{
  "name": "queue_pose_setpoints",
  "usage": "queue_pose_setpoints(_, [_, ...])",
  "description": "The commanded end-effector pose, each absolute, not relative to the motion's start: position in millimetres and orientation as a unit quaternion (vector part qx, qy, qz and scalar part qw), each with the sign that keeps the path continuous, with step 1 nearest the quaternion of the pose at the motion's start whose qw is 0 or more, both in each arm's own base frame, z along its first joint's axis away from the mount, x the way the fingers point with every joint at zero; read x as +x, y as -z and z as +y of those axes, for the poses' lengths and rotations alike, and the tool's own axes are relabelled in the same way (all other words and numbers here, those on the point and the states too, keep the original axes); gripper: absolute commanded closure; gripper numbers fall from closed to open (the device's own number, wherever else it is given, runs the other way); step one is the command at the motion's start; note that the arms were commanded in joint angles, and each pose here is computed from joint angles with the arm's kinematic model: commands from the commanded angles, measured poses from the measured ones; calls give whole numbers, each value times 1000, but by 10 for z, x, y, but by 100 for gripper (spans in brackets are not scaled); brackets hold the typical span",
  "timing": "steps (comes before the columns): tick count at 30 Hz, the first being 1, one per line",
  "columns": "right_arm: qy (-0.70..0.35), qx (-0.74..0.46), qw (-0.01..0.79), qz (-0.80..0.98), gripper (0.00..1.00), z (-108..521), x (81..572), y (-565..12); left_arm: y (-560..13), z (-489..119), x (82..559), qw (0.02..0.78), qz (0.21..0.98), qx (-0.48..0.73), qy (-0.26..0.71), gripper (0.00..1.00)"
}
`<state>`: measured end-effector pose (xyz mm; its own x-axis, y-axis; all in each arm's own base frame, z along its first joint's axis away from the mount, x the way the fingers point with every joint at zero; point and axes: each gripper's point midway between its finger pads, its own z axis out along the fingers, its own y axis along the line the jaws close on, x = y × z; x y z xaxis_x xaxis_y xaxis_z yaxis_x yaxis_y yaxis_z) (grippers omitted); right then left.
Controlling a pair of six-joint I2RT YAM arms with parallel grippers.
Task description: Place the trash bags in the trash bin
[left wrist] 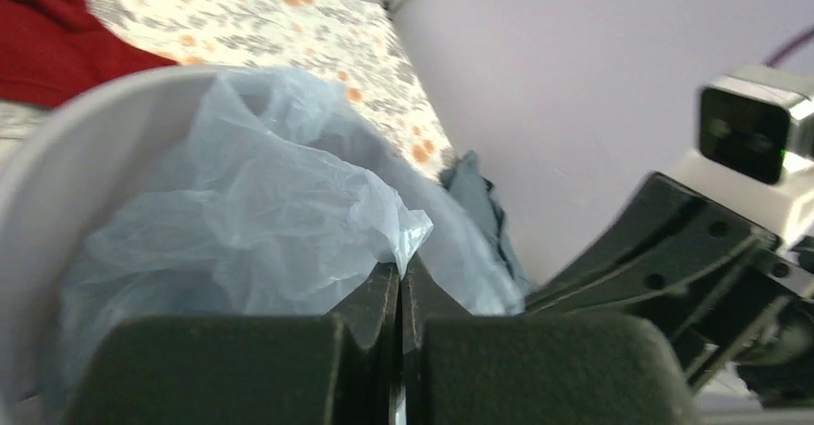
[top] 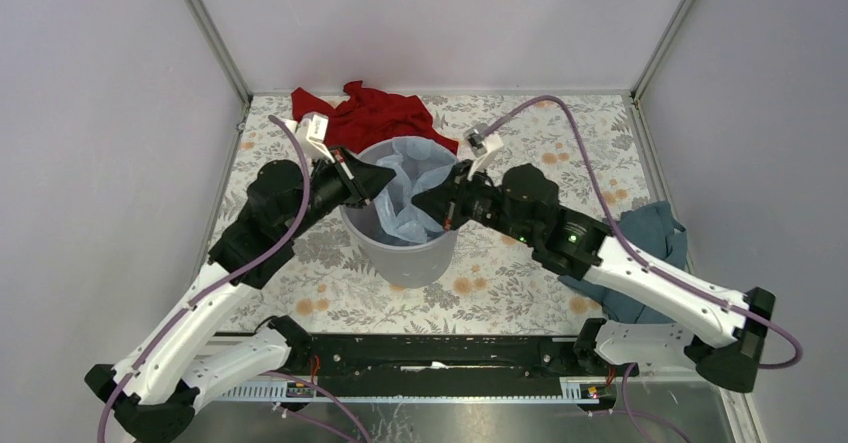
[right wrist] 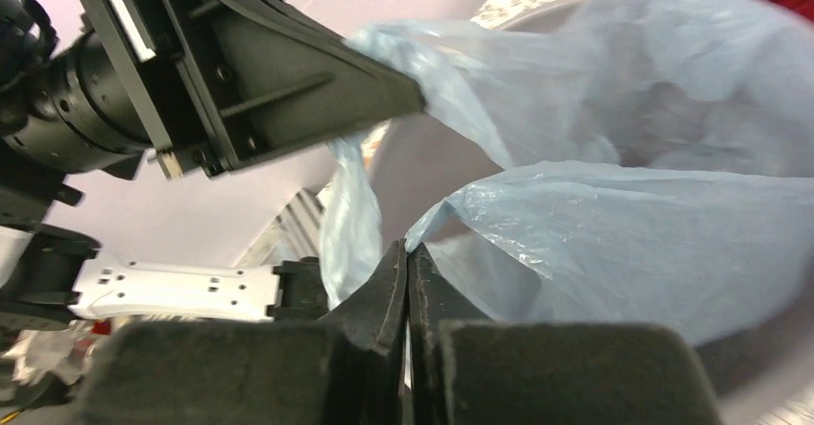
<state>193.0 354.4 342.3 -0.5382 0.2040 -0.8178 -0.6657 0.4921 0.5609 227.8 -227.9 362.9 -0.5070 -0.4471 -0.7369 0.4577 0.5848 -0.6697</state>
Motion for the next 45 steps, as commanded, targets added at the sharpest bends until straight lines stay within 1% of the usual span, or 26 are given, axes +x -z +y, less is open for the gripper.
queue_pose_setpoints(1, [-431,-140,528,718,100,3034,1947,-3668,-3817,-1838,2352,561,734,-43,381,100])
queue_pose_setpoints(5, [-385,-110,556,729,100,2558,1910,-3653,-3629,-1403,2370,584,744,-112,304,100])
queue_pose_setpoints(8, [-368,-84,571,729,100,2247,1855,-3650,-3534,-1149,2302,592,747,-144,266,100])
queue_pose_setpoints(12, [-354,-60,575,735,100,2005,1800,-3526,-3415,-901,2177,595,751,-166,232,100])
queue_pose_setpoints(17, [-326,-48,585,741,100,1818,1806,-3451,-3303,-597,2077,596,765,-180,162,100])
queue_pose_setpoints(22, [-247,-49,604,756,100,1600,1921,-3317,-3385,-552,2042,606,769,-146,142,100])
queue_pose_setpoints(25, [-232,-72,586,773,100,1679,1933,-3182,-3421,-637,2055,600,775,-129,152,100])
queue_pose_setpoints(28, [-202,-91,583,782,100,1651,1960,-3206,-3479,-725,2109,598,779,-108,154,100])
queue_pose_setpoints(30, [-156,-92,599,780,100,1490,2015,-3340,-3517,-696,2182,603,783,-91,121,100])
queue_pose_setpoints(34, [-85,-91,632,765,100,1181,2073,-3682,-3521,-477,2315,595,799,-85,13,100])
queue_pose_setpoints(36, [-57,-91,642,759,100,1059,2087,-3703,-3549,-392,2336,596,797,-93,-16,100])
queue_pose_setpoints(38, [-42,-94,659,745,100,1024,2126,-3585,-3562,-406,2339,600,794,-95,-8,100])
queue_pose_setpoints(40, [-67,-88,672,732,100,1101,2138,-3490,-3498,-495,2348,599,796,-88,14,100])
queue_pose_setpoints(42, [-84,-84,663,739,100,1164,2128,-3360,-3374,-494,2328,587,804,-97,15,100])
queue_pose_setpoints(45, [-55,-57,646,759,100,1063,2146,-3174,-3233,-316,2221,574,809,-125,-15,100])
